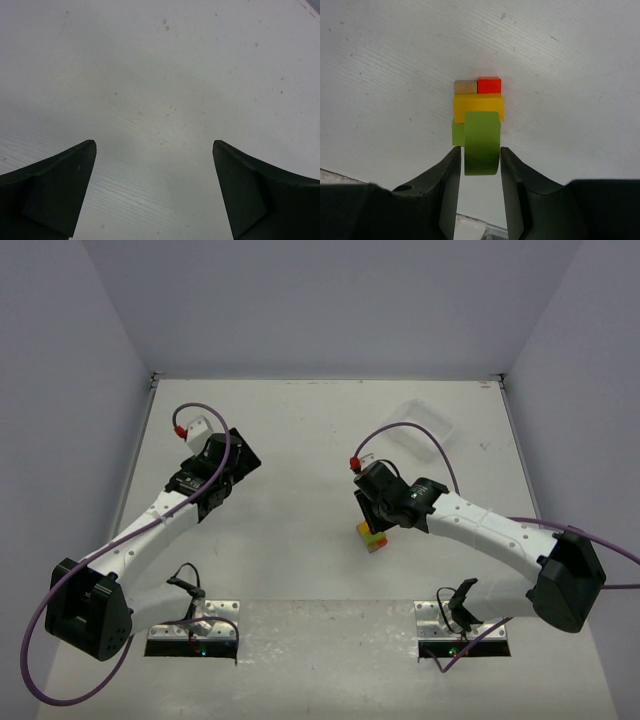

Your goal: Build the wood block tower

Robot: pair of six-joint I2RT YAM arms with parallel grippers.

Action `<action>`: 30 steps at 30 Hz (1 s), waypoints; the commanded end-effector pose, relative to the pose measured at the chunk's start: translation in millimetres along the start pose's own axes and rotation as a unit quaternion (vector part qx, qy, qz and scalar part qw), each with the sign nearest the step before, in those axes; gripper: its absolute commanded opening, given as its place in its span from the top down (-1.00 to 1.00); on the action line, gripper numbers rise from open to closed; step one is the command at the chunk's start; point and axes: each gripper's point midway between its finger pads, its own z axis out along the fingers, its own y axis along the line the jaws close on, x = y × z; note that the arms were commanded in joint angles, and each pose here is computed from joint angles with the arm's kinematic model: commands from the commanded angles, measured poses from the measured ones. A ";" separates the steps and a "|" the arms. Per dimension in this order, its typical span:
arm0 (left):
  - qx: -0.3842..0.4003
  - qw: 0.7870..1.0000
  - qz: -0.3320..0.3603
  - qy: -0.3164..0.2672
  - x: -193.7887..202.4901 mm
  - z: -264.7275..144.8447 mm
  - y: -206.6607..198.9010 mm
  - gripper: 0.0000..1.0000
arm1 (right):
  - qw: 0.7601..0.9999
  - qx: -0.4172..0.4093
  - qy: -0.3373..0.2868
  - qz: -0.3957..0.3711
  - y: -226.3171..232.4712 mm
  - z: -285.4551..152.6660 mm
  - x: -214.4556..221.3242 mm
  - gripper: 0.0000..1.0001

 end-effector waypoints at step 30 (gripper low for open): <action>0.033 0.997 -0.032 -0.054 -28.8 -28.3 2.4 -1.00 | 0.969 0.048 -0.185 0.154 -71.8 -76.9 -49.4 -0.97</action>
